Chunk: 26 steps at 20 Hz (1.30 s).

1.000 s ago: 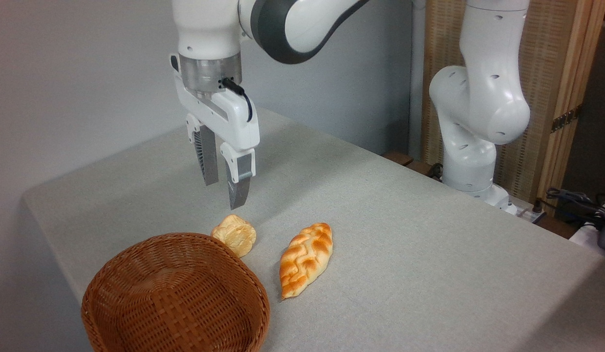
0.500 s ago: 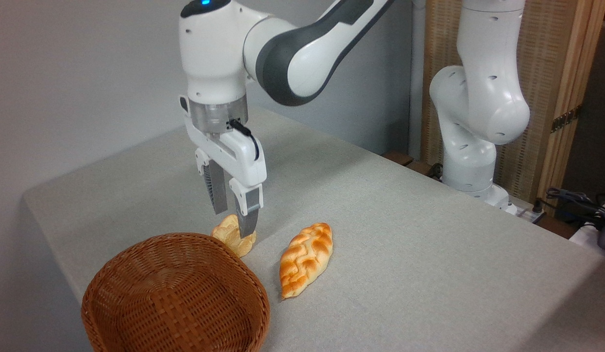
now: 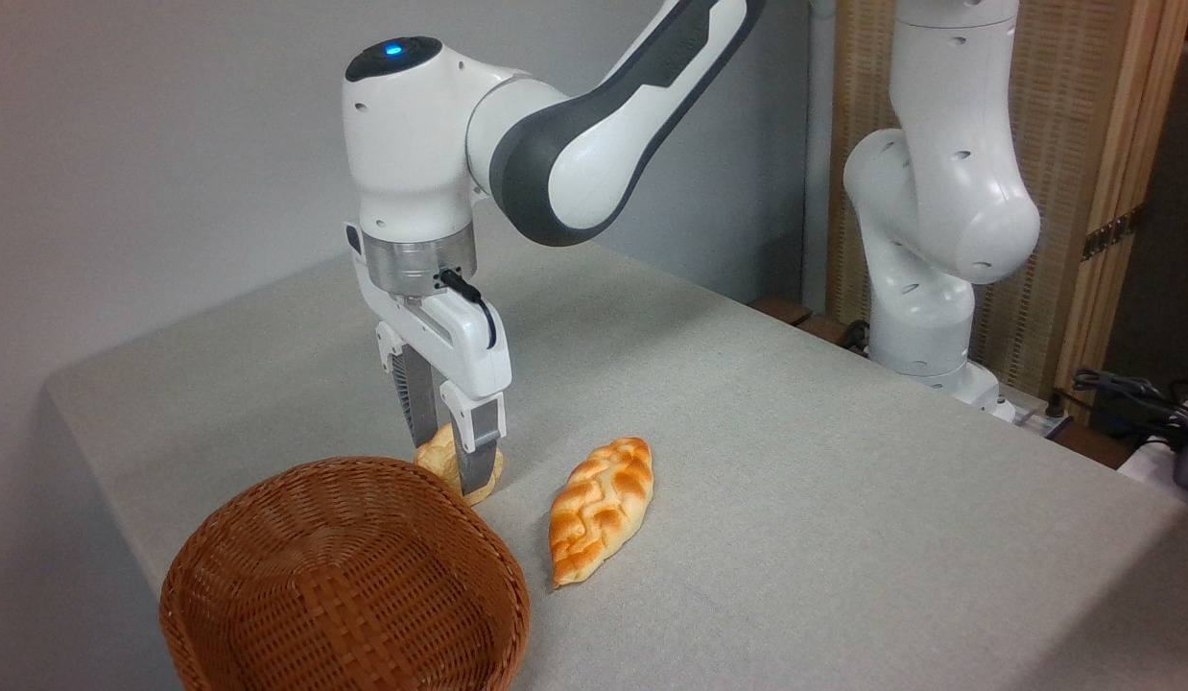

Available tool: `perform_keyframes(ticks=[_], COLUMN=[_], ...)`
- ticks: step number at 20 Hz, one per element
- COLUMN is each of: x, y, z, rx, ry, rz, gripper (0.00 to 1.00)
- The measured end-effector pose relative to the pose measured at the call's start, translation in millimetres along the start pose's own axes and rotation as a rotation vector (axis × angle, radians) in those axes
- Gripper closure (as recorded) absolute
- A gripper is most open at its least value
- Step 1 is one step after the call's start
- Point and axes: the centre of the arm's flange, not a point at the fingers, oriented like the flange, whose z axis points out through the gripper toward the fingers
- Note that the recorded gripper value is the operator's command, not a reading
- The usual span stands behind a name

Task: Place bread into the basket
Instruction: 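Lower the gripper around the round roll and close on it, then lift the round roll and carry it over the wicker basket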

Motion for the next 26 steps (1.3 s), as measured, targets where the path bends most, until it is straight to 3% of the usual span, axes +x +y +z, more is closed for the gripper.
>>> perform_keyframes(ticks=[8, 14, 19, 26], x=[-0.9, -9.4, -5.0, 13.1], y=[0.8, 9.6, 12.0, -3.1], z=[1.5, -7.2, -40.5, -91.2], rx=[-0.005, -0.054, -0.034, 0.054], ry=[-0.007, -0.065, -0.020, 0.112], rz=[0.001, 0.006, 0.015, 0.012], gripper=[0.55, 0.55, 0.54, 0.47])
